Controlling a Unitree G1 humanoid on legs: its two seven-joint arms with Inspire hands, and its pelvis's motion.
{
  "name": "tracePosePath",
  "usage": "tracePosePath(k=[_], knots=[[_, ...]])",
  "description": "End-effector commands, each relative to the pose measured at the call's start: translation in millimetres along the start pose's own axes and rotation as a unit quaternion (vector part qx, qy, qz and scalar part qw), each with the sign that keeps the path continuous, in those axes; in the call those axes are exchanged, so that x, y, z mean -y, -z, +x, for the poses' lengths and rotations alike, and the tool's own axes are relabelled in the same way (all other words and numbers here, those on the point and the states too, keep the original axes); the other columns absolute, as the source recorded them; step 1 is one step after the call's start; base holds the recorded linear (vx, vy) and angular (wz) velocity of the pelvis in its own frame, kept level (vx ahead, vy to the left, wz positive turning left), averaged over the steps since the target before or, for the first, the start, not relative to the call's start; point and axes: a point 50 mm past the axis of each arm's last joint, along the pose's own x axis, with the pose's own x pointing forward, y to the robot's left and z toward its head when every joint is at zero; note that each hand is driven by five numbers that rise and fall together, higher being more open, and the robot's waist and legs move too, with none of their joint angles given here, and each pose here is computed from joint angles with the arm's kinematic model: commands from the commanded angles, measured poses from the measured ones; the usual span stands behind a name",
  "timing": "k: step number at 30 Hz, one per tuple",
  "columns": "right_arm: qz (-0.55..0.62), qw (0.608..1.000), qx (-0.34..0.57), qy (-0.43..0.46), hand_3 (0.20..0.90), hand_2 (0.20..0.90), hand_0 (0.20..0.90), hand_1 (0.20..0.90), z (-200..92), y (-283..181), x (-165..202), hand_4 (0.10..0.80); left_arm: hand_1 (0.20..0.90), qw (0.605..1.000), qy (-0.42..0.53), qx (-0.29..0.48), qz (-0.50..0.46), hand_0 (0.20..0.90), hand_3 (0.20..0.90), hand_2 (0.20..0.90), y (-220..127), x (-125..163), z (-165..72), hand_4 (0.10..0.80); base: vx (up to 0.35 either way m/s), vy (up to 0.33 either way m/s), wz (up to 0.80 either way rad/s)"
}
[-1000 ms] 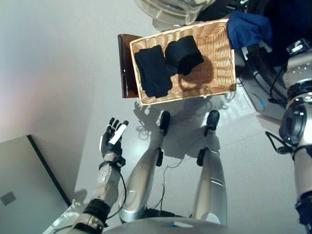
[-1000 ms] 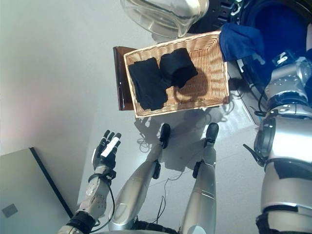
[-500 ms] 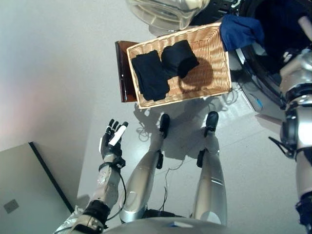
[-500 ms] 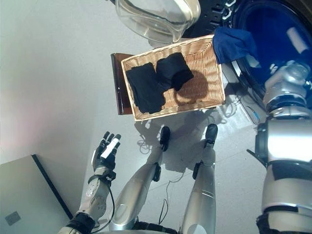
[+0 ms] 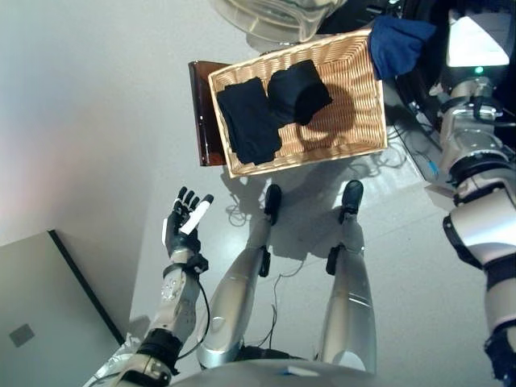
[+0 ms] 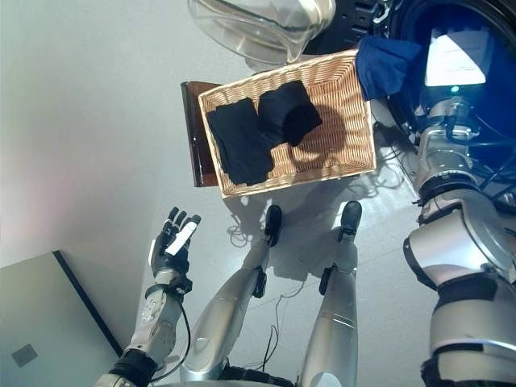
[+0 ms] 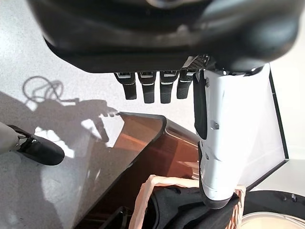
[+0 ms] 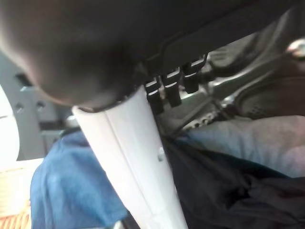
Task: Pick up the clothes and place them into the washing machine
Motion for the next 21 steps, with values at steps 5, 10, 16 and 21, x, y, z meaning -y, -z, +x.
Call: tracePosePath(k=[5, 10, 16, 21], knots=[[-0.091, 0.992, 0.007, 0.082, 0.900, 0.900, 0.900, 0.900, 17.9, 20.8, 33.2, 0.800, 0.900, 0.997, -0.014, 0.076, 0.009, 0.900, 0.900, 0.900, -27.3, -7.5, 7.1, 0.800, 0.000, 0.000, 0.00], [-0.088, 0.992, 0.006, 0.093, 0.900, 0.900, 0.900, 0.900, 19.3, 20.0, 36.7, 0.800, 0.900, 0.997, -0.014, 0.076, 0.009, 0.900, 0.900, 0.900, -27.4, -7.2, 6.8, 0.800, 0.000, 0.000, 0.00], [-0.080, 0.990, 0.025, 0.109, 0.900, 0.900, 0.900, 0.900, 22.0, 5.5, 44.2, 0.800, 0.900, 0.997, -0.013, 0.080, 0.009, 0.900, 0.900, 0.900, -28.7, -6.4, 7.5, 0.800, 0.000, 0.000, 0.00], [-0.052, 0.990, 0.034, 0.126, 0.900, 0.900, 0.900, 0.900, 23.9, -7.2, 51.8, 0.800, 0.900, 0.997, -0.017, 0.082, 0.004, 0.900, 0.900, 0.900, -29.5, -7.1, 8.6, 0.800, 0.000, 0.000, 0.00]])
